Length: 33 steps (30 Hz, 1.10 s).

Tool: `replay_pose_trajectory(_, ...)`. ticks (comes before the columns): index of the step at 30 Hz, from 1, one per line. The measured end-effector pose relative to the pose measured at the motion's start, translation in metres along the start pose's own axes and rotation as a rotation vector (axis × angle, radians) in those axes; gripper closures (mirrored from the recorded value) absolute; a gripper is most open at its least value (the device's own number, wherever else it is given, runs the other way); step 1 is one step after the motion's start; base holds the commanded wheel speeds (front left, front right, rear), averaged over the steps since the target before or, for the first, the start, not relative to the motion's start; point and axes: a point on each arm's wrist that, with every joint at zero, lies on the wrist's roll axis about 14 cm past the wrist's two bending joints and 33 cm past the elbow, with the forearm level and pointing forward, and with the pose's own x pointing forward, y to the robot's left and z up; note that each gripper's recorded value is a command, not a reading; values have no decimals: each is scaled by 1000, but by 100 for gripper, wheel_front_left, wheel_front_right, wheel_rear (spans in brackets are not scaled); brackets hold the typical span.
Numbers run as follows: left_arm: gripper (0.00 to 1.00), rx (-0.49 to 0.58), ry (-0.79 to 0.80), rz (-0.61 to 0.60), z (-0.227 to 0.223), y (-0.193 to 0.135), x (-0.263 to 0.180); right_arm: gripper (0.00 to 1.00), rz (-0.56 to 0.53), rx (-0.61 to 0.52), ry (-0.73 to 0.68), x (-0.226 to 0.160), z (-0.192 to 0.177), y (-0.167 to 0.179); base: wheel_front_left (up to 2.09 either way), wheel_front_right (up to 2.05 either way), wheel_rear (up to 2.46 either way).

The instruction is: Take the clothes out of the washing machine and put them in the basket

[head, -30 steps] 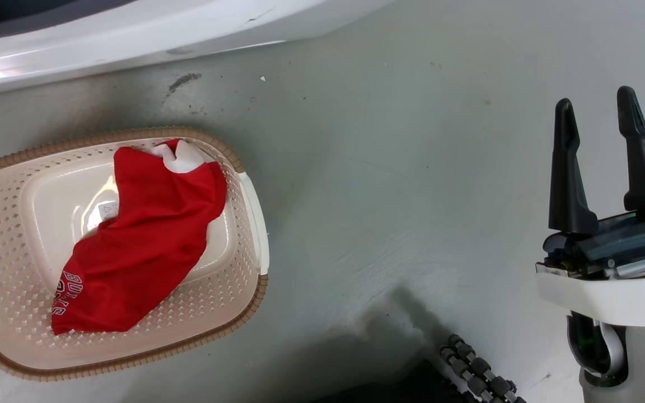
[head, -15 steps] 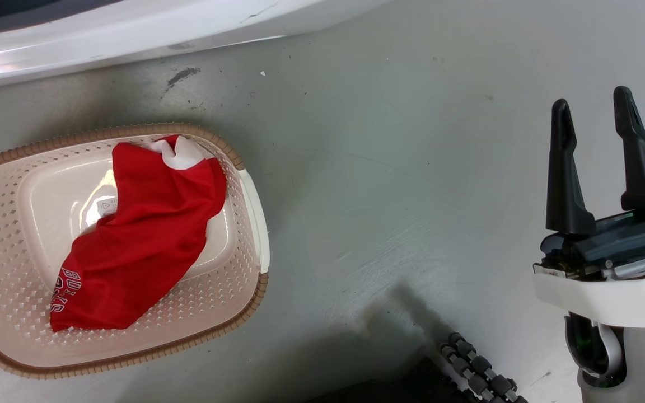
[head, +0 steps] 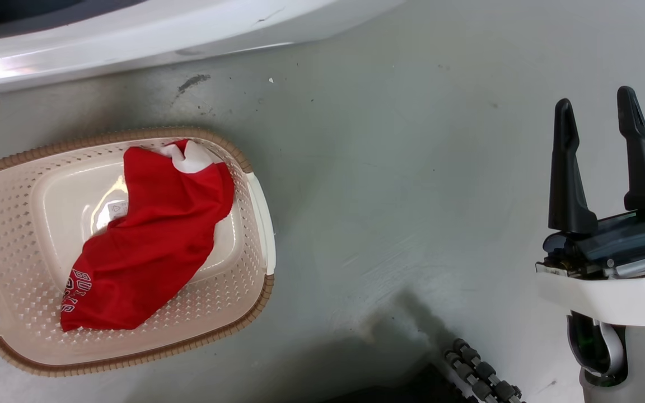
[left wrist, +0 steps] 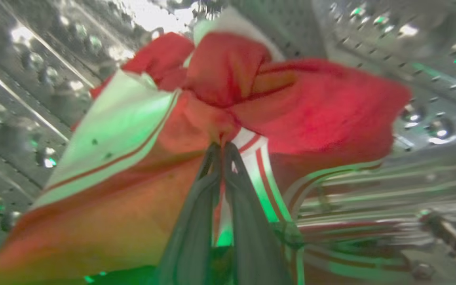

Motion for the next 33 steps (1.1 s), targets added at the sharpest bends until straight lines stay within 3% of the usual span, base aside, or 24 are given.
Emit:
replay_pose_trajectory(16,100,54,-276,-35,48,-11,-58,0,26,-15,-72,-10,34,9,0,0,0)
replay_pose_trajectory(26,100,80,-381,-78,39,-27,-105,0,71,-18,-130,-21,60,26,0,0,0)
replay_pose_trajectory(33,100,36,-483,-108,38,-35,-144,0,82,-18,-159,-38,77,31,0,0,0)
